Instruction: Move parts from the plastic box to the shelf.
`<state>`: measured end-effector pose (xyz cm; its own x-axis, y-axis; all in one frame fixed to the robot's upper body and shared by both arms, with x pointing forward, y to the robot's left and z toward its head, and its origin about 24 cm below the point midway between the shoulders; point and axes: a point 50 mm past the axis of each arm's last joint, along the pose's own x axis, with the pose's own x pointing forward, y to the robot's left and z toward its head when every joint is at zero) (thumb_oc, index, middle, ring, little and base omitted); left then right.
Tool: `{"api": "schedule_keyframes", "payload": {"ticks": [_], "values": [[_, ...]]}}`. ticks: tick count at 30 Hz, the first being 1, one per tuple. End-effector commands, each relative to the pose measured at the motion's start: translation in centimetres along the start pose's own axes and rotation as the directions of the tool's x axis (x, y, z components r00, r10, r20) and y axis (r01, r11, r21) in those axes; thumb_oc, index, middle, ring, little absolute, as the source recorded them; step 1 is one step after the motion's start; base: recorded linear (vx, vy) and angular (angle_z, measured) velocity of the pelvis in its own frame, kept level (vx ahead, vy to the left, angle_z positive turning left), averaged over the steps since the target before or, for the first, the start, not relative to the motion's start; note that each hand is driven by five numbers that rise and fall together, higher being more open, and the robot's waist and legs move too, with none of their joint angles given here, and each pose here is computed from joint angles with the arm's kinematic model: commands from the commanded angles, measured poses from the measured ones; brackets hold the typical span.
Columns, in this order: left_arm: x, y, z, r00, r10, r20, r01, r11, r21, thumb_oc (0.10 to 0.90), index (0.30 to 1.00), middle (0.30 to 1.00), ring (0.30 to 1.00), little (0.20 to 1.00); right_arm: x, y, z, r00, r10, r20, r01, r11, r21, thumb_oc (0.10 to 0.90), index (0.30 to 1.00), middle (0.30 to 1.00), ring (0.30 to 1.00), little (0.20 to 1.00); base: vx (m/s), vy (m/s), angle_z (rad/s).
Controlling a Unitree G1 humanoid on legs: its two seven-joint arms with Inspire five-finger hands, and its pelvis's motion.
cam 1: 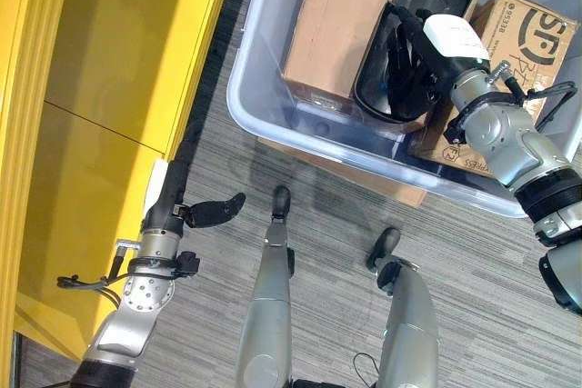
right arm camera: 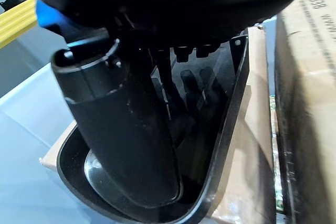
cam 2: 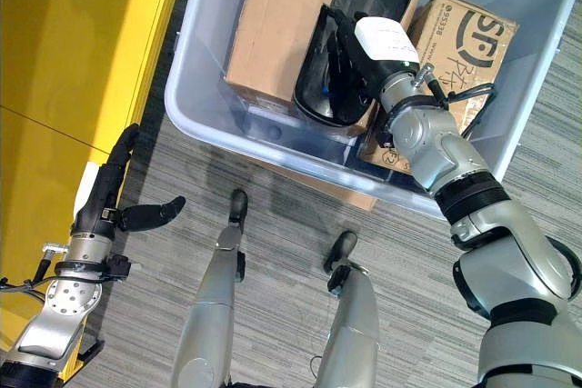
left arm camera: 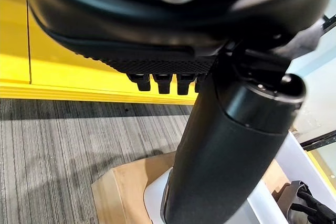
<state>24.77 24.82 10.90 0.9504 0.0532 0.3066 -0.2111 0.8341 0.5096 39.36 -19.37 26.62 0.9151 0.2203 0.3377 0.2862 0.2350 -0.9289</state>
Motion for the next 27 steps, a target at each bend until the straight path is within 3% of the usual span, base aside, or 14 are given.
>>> {"api": "schedule_keyframes", "payload": {"ticks": [1, 16, 27], "values": [[0.4, 0.9, 3.9, 0.977, 0.059, 0.206, -0.049, 0.997, -0.055, 0.900, 1.000, 1.000, 1.000, 1.000, 2.0, -6.1, 1.8, 0.973, -0.228, 0.049, 0.230, 0.972, -0.047, 0.900, 1.000, 1.000, 1.000, 1.000, 0.02, 0.000, 0.04], [0.9, 0.9, 4.4, 0.971, 0.076, 0.225, -0.060, 0.995, -0.080, 0.900, 1.000, 1.000, 1.000, 1.000, 4.0, -7.2, 4.8, 0.949, -0.314, 0.032, 0.306, 0.940, 0.152, 0.900, 1.000, 1.000, 1.000, 1.000, 0.02, 0.005, 0.07], [1.1, 0.9, 4.3, 0.973, 0.054, 0.223, -0.042, 0.997, -0.059, 0.900, 1.000, 1.000, 1.000, 1.000, 3.4, -9.1, 9.2, 0.905, -0.355, 0.232, 0.319, 0.931, 0.177, 0.900, 1.000, 1.000, 1.000, 1.000, -0.01, 0.022, 0.03]]}}
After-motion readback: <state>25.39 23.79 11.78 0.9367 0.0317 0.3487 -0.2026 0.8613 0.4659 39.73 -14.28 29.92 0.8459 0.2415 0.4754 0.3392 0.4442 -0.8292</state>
